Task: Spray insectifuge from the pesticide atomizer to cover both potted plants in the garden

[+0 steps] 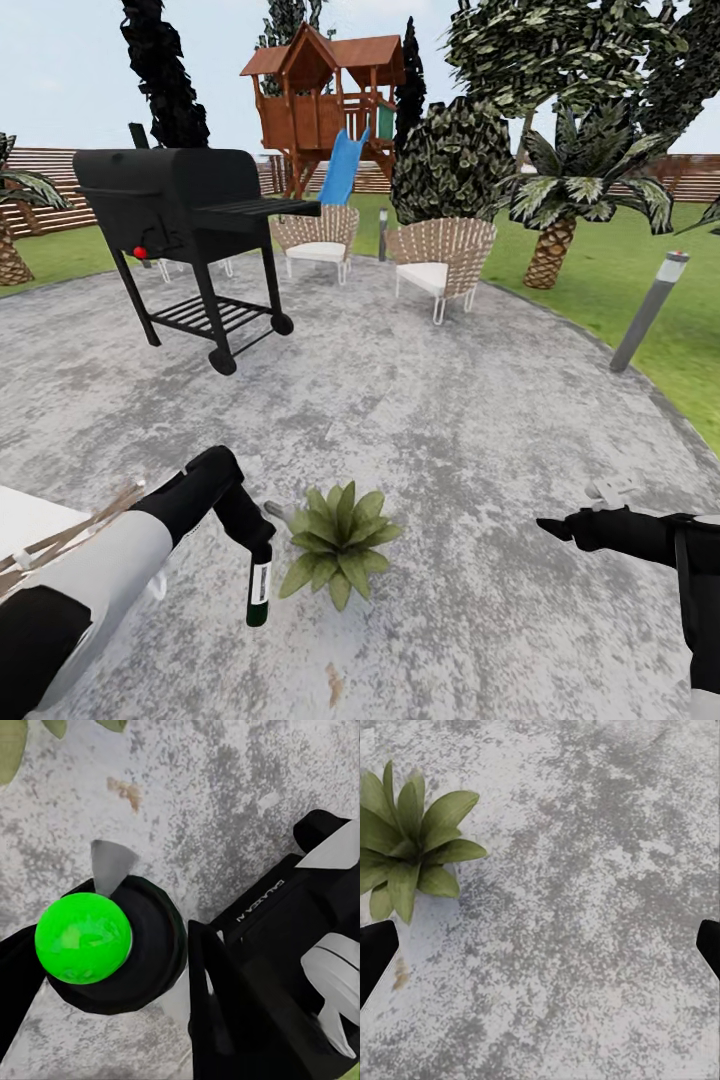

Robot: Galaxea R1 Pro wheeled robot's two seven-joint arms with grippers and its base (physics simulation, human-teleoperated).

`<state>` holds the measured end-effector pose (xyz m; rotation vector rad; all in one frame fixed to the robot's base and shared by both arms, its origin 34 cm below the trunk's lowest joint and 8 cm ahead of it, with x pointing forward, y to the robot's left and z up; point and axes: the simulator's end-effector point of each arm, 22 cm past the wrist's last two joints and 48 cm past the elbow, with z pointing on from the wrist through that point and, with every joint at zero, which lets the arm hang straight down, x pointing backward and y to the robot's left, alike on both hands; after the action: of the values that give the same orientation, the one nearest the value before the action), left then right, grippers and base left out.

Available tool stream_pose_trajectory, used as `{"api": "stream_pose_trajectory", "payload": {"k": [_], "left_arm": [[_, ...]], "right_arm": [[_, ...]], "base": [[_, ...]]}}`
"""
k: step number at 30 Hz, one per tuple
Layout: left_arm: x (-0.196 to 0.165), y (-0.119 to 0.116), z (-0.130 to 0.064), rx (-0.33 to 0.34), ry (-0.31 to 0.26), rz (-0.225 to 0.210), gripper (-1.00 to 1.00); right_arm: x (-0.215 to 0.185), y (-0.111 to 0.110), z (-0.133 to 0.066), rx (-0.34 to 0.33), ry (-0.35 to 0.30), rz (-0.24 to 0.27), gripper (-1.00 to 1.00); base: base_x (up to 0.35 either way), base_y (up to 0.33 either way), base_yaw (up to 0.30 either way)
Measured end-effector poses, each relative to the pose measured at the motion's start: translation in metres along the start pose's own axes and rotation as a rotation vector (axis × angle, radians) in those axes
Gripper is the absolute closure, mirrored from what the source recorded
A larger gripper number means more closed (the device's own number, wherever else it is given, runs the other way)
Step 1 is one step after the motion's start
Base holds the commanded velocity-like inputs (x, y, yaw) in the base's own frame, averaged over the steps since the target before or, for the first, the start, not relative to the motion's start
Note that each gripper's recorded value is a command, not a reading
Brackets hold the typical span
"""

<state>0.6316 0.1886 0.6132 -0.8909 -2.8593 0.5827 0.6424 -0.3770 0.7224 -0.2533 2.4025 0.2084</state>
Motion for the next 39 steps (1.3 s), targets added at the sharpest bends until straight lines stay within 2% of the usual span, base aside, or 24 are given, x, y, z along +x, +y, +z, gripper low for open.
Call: {"api": "stream_pose_trajectory", "payload": {"k": [11, 18, 32, 39], "left_arm": [[-0.006, -0.004, -0.002, 0.0, -0.005, 0.012, 1.0], [-0.012, -0.017, 0.004, 0.016, -0.005, 0.028, 1.0], [-0.012, -0.018, 0.005, 0.019, -0.004, 0.028, 1.0], [-0.012, -0.019, 0.005, 0.02, -0.003, 0.029, 1.0]], "right_arm": [[0.0, 0.0, 0.0, -0.001, 0.0, 0.0, -1.0], [0.0, 0.0, 0.0, -0.002, -0.001, 0.0, -1.0], [-0.001, 0.0, -0.001, 0.0, -0.003, 0.003, -1.0], [0.0, -0.01, -0.006, 0.018, -0.013, 0.027, -1.0]], "base": [[0.162, 0.134, 0.0], [0.08, -0.125, 0.0], [0.011, -0.02, 0.0], [0.019, 0.0, 0.0]]}}
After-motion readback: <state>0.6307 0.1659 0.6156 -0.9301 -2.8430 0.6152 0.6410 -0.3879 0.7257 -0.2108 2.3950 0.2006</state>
